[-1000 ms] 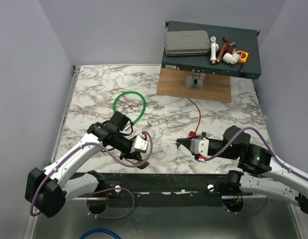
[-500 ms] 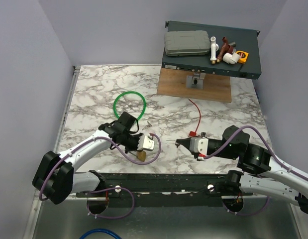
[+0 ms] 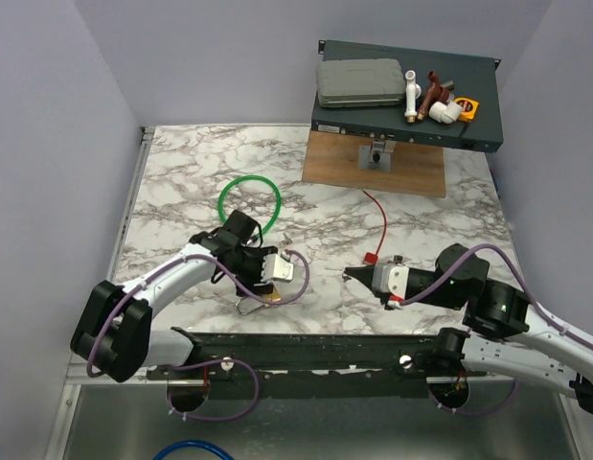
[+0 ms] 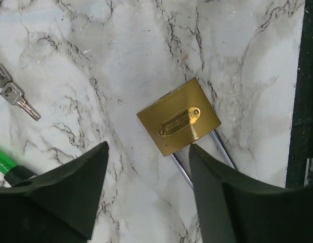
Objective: Unlock with the key
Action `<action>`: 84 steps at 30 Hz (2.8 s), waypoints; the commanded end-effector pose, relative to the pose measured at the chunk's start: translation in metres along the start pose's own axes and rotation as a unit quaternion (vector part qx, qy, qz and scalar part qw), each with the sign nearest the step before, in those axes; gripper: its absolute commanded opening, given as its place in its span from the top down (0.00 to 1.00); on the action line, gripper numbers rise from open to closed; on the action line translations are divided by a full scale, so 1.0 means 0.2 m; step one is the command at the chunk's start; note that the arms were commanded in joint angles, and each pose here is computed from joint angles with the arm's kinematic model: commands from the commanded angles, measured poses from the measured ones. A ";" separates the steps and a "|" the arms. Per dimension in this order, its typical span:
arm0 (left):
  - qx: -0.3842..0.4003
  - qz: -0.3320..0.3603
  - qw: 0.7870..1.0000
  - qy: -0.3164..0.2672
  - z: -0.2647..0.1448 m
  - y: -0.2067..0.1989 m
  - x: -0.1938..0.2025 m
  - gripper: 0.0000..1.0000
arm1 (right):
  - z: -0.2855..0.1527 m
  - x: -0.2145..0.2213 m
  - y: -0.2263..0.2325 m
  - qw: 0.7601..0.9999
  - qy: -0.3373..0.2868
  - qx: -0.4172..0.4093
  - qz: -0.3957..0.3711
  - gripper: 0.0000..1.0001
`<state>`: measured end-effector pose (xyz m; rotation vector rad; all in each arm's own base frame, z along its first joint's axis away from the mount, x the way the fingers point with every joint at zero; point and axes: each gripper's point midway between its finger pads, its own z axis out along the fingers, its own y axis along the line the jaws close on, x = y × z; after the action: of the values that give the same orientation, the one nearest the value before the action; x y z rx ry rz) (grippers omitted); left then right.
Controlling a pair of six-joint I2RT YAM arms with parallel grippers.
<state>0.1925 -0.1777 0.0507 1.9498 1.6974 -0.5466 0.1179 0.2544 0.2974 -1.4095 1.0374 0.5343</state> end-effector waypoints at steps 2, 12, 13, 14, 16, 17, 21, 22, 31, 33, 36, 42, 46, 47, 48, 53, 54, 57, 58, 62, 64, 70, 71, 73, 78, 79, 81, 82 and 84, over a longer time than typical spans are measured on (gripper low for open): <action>0.033 -0.133 0.990 0.030 -0.02 -0.02 -0.07 0.18 | -0.03 0.04 -0.01 0.999 0.022 0.016 0.019 0.99; -0.017 -0.256 0.965 0.051 0.06 -0.13 -0.15 0.02 | -0.02 0.04 -0.05 0.999 0.036 0.026 0.018 0.99; -0.029 -0.249 0.966 0.060 0.07 -0.14 -0.14 0.02 | -0.03 0.03 -0.06 0.999 0.036 0.028 0.017 0.99; -0.038 -0.246 0.966 0.069 0.08 -0.14 -0.13 0.02 | -0.03 0.03 -0.07 0.999 0.037 0.030 0.016 0.99; -0.072 -0.253 0.960 0.092 0.08 -0.09 -0.08 0.02 | -0.03 0.02 -0.08 0.999 0.040 0.034 0.014 0.99; -0.085 -0.255 0.957 0.104 0.09 -0.08 -0.06 0.02 | -0.03 0.02 -0.09 0.998 0.040 0.035 0.014 0.99; -0.125 -0.259 0.944 0.163 0.11 -0.04 0.07 0.02 | -0.04 -0.02 -0.11 0.998 0.036 0.041 0.017 0.99; -0.132 -0.263 0.940 0.170 0.11 -0.03 0.08 0.02 | -0.04 -0.03 -0.12 0.998 0.034 0.041 0.017 0.99; -0.094 -0.251 0.947 0.177 0.18 -0.09 0.06 0.02 | -0.04 -0.06 -0.15 0.998 0.035 0.046 0.015 0.99; -0.084 -0.252 0.947 0.179 0.19 -0.10 0.06 0.09 | -0.05 -0.06 -0.15 0.998 0.036 0.045 0.016 0.99; -0.066 -0.252 0.949 0.179 0.20 -0.12 0.05 0.33 | -0.04 -0.05 -0.15 0.998 0.039 0.046 0.021 0.99; -0.041 -0.234 0.956 0.169 0.19 -0.18 0.05 0.97 | -0.05 -0.06 -0.16 0.998 0.042 0.052 0.021 0.99; -0.016 -0.212 0.961 0.178 0.19 -0.23 0.08 1.00 | -0.07 -0.07 -0.19 0.997 0.041 0.064 0.016 0.99; -0.010 -0.199 0.965 0.168 0.18 -0.23 0.07 1.00 | -0.08 -0.08 -0.21 0.997 0.039 0.070 0.013 0.99; 0.001 -0.187 0.970 0.155 0.17 -0.23 0.03 1.00 | -0.09 -0.09 -0.22 0.996 0.037 0.075 0.011 0.99; -0.011 -0.144 0.989 0.033 -0.09 -0.04 -0.26 1.00 | -0.17 -0.21 -0.31 0.994 0.013 0.105 0.002 0.99; 0.010 -0.139 0.990 0.006 -0.16 -0.05 -0.31 1.00 | -0.19 -0.23 -0.32 0.994 0.009 0.109 0.000 0.99; 0.037 -0.132 0.990 -0.029 -0.37 -0.05 -0.41 1.00 | -0.23 -0.28 -0.35 0.993 0.000 0.120 -0.005 0.99; 0.049 -0.121 0.991 -0.036 -0.42 -0.07 -0.44 1.00 | -0.25 -0.29 -0.36 0.992 -0.003 0.124 -0.004 0.99; 0.100 -0.075 0.988 -0.087 -0.64 -0.20 -0.58 1.00 | -0.27 -0.34 -0.37 0.992 -0.018 0.124 -0.002 0.99; 0.103 -0.044 0.987 -0.115 -0.73 -0.25 -0.64 1.00 | -0.23 -0.36 -0.35 0.995 -0.017 0.102 -0.005 0.99; 0.111 0.041 0.980 -0.161 -0.89 -0.41 -0.75 1.00 | -0.03 -0.31 -0.19 0.997 0.005 -0.033 -0.071 0.99; 0.109 0.051 0.979 -0.166 -0.90 -0.42 -0.75 1.00 | 0.00 -0.31 -0.17 0.996 0.007 -0.050 -0.071 0.99; 0.108 0.067 0.978 -0.167 -0.89 -0.45 -0.74 1.00 | 0.06 -0.32 -0.13 0.993 0.004 -0.090 -0.074 0.99; 0.124 0.058 0.973 -0.183 -0.87 -0.54 -0.71 1.00 | 0.15 -0.32 -0.03 0.984 -0.005 -0.160 -0.077 0.99; 0.131 0.053 0.972 -0.189 -0.85 -0.56 -0.71 1.00 | 0.16 -0.32 -0.01 0.982 -0.008 -0.170 -0.078 0.99; 0.144 0.043 0.968 -0.203 -0.84 -0.59 -0.71 1.00 | 0.18 -0.32 0.03 0.979 -0.012 -0.184 -0.091 0.99; 0.149 0.040 0.965 -0.212 -0.84 -0.60 -0.73 1.00 | 0.19 -0.32 0.04 0.977 -0.013 -0.189 -0.097 0.99; 0.158 0.032 0.961 -0.226 -0.84 -0.61 -0.75 1.00 | 0.20 -0.32 0.07 0.974 -0.019 -0.199 -0.106 0.99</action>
<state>0.0729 -0.1718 0.2448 1.9518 1.4084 -0.9987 0.1058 0.3081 0.3271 -1.7811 0.8948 0.5834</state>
